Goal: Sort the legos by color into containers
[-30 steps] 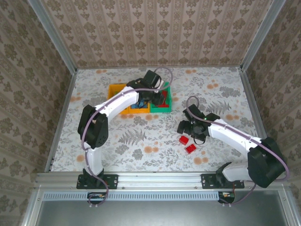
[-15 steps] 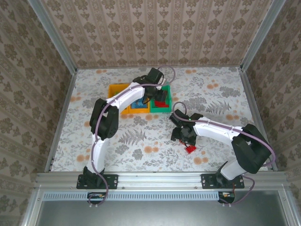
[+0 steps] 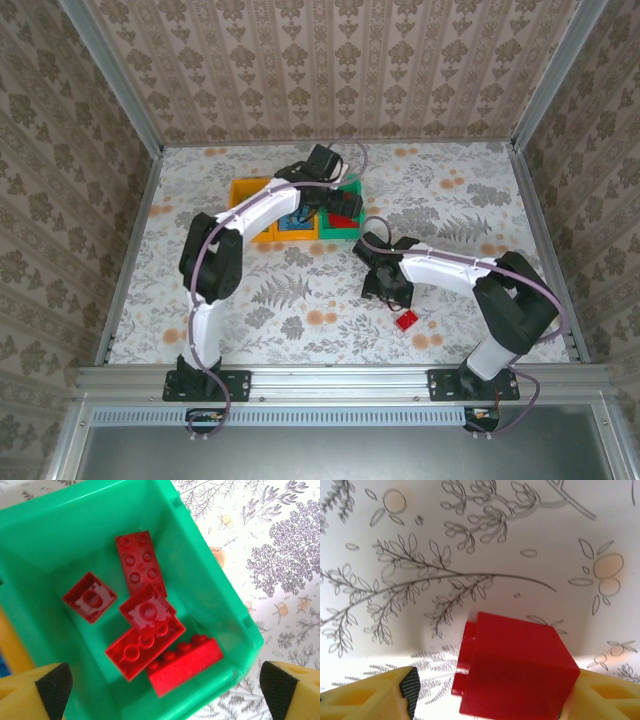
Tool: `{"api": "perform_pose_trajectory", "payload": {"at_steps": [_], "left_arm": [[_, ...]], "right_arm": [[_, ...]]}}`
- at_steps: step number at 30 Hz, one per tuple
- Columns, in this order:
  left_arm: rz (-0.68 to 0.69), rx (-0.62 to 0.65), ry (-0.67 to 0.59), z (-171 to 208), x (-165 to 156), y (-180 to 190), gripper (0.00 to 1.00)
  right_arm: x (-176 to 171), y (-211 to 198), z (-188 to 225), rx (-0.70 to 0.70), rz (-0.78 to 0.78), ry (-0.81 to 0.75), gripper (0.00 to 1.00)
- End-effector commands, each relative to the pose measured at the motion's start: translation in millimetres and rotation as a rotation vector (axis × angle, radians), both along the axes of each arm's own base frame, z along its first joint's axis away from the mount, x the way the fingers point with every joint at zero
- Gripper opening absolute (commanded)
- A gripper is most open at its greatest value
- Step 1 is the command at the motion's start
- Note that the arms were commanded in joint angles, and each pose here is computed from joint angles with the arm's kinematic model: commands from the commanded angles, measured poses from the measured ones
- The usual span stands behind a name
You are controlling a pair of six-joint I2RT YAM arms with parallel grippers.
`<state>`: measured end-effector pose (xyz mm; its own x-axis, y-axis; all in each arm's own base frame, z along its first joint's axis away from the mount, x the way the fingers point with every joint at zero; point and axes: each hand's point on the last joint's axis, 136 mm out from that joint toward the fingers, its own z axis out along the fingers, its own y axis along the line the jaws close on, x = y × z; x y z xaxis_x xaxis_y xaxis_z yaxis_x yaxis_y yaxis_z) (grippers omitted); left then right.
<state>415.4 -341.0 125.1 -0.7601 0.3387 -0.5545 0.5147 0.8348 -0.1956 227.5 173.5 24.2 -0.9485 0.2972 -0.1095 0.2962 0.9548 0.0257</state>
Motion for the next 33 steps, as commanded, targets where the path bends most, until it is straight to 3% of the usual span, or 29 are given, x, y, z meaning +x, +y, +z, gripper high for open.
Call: {"api": "perform_pose_trajectory", "payload": {"at_steps": [1, 9, 13, 17, 22, 33], "left_arm": [[0.027, -0.039, -0.091, 39, -2, 12, 1.0], [0.164, -0.042, -0.178, 62, -18, 60, 1.0], [0.262, -0.082, -0.176, 59, -28, 91, 1.0], [0.293, -0.093, -0.155, 48, -43, 112, 1.0], [0.229, -0.069, -0.107, 26, -67, 116, 1.0], [0.063, -0.104, -0.088, -3, -124, 96, 1.0]], "right_arm": [[8, -6, -1, -0.077, 0.014, -0.005, 0.67], [32, 5, 14, -0.1, 0.077, -0.074, 0.36], [55, 24, 43, -0.034, 0.131, -0.197, 0.35], [91, 44, 69, 0.117, 0.106, -0.311, 0.34], [148, 64, 90, 0.328, 0.058, -0.382, 0.33], [239, 78, 94, 0.413, -0.004, -0.401, 0.35]]}}
